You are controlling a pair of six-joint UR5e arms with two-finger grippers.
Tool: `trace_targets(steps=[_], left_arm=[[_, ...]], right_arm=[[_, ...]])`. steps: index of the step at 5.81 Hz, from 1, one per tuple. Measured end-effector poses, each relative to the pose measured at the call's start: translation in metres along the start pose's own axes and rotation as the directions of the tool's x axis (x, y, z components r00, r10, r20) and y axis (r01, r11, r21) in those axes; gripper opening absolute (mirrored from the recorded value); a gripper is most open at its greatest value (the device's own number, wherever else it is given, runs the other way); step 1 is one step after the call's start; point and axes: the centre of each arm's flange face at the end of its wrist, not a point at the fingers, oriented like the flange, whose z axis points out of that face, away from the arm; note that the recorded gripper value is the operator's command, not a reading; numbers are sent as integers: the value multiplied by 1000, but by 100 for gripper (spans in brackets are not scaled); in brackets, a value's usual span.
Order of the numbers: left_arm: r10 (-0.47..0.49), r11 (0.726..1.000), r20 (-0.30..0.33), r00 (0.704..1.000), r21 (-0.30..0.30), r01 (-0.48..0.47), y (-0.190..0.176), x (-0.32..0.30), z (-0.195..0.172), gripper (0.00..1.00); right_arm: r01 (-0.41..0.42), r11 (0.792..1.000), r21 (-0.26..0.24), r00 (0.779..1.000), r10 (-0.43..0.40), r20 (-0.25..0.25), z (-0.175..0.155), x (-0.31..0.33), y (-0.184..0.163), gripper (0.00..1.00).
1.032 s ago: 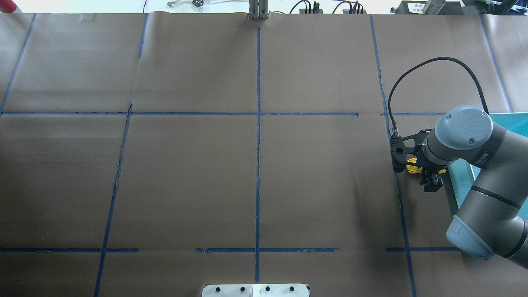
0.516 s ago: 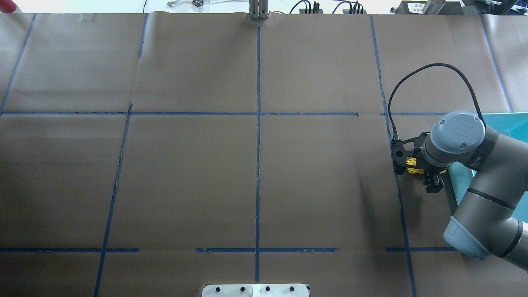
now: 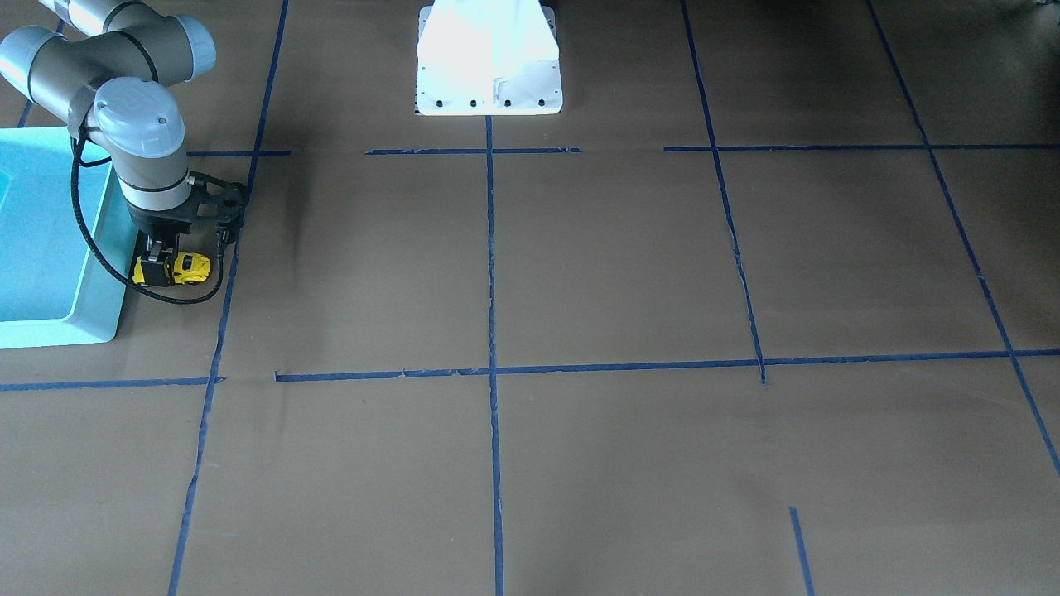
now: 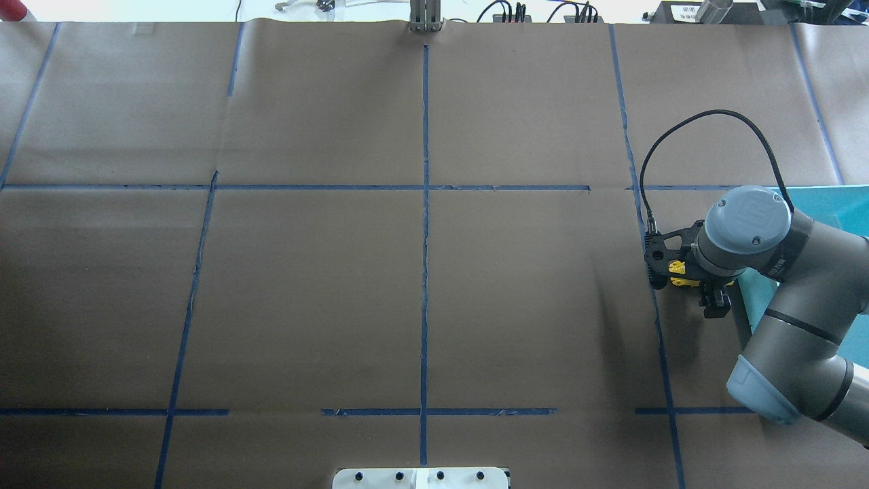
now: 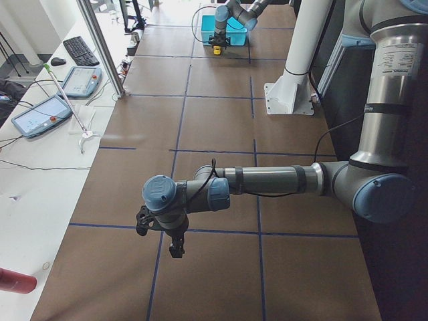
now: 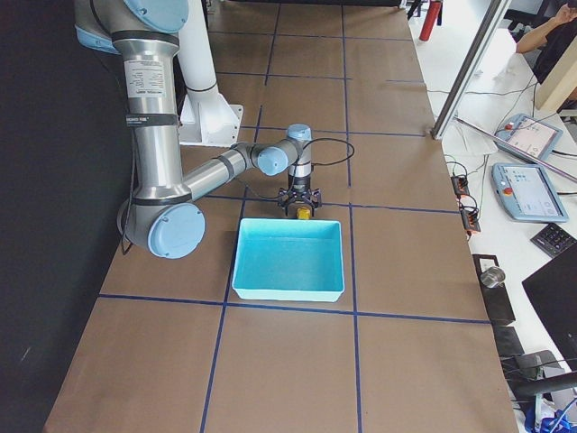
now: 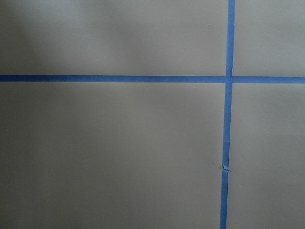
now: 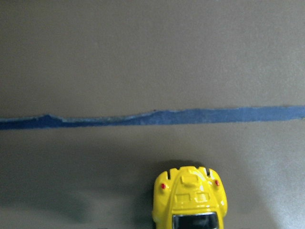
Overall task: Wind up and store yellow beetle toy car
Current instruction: 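Lift the yellow car off the table with the right gripper, then carry the held car over the light-blue bin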
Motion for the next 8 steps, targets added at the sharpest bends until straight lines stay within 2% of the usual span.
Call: trace_targets(steps=[1, 2, 4, 6, 7, 8], left_arm=[[-1, 1000, 0, 1000, -1, 1, 0, -1, 1, 100], [-2, 1000, 0, 1000, -3, 2, 1, -1, 1, 100], [-2, 1000, 0, 1000, -3, 2, 1, -1, 2, 100], [-3, 1000, 0, 1000, -3, 3, 1, -2, 2, 100], [-3, 1000, 0, 1000, -3, 3, 1, -2, 2, 100], [-4, 1000, 1, 1000, -4, 4, 1, -2, 2, 100]], right_arm=[[1, 1000, -2, 1000, -1, 1, 1, 0, 0, 36], [4, 1000, -5, 1000, -4, -2, 2, 1, 0, 2], [14, 1000, 10, 999, -13, -33, -14, 6, 2, 0], [-8, 996, 84, 995, 16, -98, -85, 8, 19, 0], [-32, 995, 97, 993, 43, -113, -124, 5, 34, 0], [-33, 996, 81, 993, 42, -114, -148, 0, 58, 0]])
